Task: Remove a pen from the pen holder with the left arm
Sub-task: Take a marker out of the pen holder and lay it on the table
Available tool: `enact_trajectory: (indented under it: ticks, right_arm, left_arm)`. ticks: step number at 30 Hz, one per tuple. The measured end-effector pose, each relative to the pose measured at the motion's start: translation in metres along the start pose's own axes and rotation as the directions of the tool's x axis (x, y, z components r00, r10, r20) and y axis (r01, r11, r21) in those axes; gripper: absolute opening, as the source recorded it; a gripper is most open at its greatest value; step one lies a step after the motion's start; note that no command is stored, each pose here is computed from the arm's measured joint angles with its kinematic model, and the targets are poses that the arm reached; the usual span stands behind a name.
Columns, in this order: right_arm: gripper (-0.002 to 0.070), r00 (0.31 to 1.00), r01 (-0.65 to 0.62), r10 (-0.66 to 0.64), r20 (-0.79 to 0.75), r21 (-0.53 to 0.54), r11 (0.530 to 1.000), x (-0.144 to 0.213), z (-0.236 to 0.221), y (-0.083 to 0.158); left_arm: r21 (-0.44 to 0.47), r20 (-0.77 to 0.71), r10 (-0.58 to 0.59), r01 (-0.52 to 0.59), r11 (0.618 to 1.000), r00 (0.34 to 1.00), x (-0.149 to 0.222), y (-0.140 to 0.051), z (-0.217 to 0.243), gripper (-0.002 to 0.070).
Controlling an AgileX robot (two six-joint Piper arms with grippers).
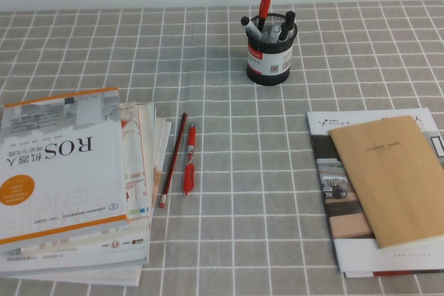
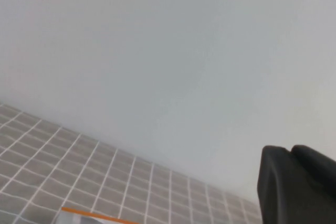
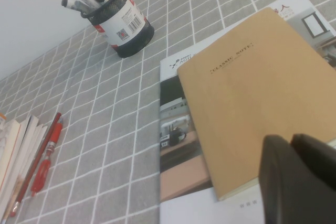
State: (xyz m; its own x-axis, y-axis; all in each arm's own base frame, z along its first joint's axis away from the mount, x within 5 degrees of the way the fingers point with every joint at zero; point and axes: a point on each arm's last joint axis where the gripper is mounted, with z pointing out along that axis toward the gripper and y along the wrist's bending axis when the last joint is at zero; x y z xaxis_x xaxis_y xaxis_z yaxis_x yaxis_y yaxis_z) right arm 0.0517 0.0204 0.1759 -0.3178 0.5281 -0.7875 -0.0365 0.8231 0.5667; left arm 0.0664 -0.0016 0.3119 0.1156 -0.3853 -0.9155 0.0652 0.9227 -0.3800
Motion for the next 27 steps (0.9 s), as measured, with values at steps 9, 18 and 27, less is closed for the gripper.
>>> enact_trajectory:
  ticks: [9, 18, 27]
  right_arm:
    - [-0.0013, 1.000, 0.000, 0.000, 0.000, 0.000, 1.000, 0.000, 0.000, 0.000]
    - [-0.0013, 1.000, 0.000, 0.000, 0.000, 0.000, 1.000, 0.000, 0.000, 0.000]
    - [-0.0013, 1.000, 0.000, 0.000, 0.000, 0.000, 1.000, 0.000, 0.000, 0.000]
  left_arm:
    - [0.014, -0.262, 0.155, -0.157, 0.988, 0.953, -0.024, -0.019, 0.093, -0.0003]
    - [0.338, -0.401, 0.405, -0.278, 0.899, 0.822, 0.018, -0.087, 0.181, -0.0003]
    - [0.391, -0.457, 0.438, -0.267, 0.881, 0.774, 0.030, -0.121, 0.247, -0.0003]
